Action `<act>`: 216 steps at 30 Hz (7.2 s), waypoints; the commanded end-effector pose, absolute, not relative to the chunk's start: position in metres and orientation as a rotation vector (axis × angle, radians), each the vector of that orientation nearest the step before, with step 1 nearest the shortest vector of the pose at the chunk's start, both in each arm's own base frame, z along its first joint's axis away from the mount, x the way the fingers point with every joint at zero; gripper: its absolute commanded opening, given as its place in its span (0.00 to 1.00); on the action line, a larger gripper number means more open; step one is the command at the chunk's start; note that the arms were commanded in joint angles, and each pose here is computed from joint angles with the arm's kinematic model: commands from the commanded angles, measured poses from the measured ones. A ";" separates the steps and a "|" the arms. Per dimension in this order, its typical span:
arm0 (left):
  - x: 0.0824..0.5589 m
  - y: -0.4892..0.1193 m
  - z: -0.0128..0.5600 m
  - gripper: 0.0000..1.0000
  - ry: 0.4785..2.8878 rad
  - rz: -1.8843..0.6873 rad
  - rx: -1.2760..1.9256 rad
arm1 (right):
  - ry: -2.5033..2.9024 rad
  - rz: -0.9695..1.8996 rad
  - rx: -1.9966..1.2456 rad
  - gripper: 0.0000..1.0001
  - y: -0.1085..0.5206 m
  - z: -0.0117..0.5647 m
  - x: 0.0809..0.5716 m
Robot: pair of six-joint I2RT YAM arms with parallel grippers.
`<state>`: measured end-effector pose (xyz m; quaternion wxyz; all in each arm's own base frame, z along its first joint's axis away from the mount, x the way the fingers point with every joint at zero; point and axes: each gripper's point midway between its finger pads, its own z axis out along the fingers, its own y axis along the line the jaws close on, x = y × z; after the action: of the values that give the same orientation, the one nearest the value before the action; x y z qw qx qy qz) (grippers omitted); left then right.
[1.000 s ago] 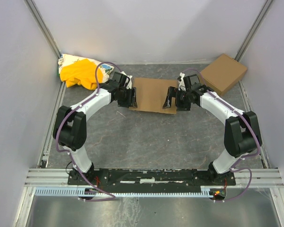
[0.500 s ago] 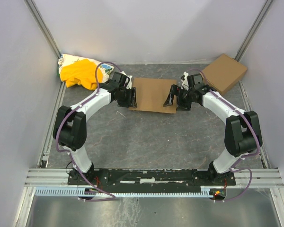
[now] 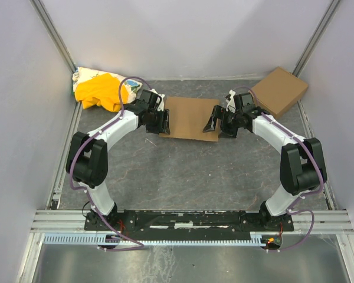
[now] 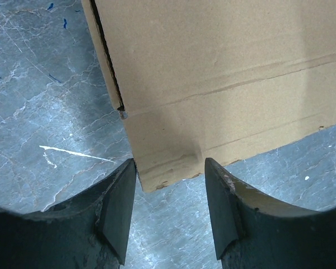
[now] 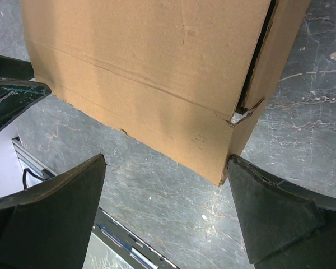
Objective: Fold the paper box
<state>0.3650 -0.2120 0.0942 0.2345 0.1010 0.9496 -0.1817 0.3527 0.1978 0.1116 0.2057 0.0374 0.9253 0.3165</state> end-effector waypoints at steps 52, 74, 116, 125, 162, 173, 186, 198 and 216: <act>0.375 -0.220 0.121 0.58 2.532 -0.565 0.324 | 2.443 1.191 0.131 0.95 0.212 0.137 0.359; 0.376 -0.218 0.131 0.59 2.510 -0.594 0.312 | 2.408 1.297 0.170 0.95 0.213 0.145 0.360; 0.378 -0.210 0.101 0.59 2.588 -0.525 0.297 | 2.446 1.146 0.191 0.96 0.198 0.099 0.373; 0.376 -0.212 0.099 0.59 2.595 -0.544 0.301 | 2.501 1.000 0.161 0.94 0.181 0.094 0.358; 0.374 -0.215 0.122 0.59 2.545 -0.578 0.316 | 2.414 1.222 0.049 0.90 0.227 0.150 0.349; 0.374 -0.214 0.122 0.59 2.545 -0.574 0.315 | 2.404 1.264 0.069 0.88 0.228 0.154 0.349; 0.376 -0.209 0.125 0.59 2.539 -0.571 0.303 | 2.375 1.298 0.075 0.88 0.227 0.168 0.351; 0.376 -0.208 0.119 0.59 2.555 -0.572 0.296 | 2.424 1.232 0.089 0.88 0.221 0.142 0.353; 0.376 -0.206 0.096 0.58 2.616 -0.551 0.289 | 2.525 1.033 0.099 0.87 0.203 0.079 0.362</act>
<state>0.3649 -0.1963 0.0835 0.2044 0.0833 0.9578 -0.1842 0.3502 0.2018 0.0797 0.1775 0.0528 0.9091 0.3731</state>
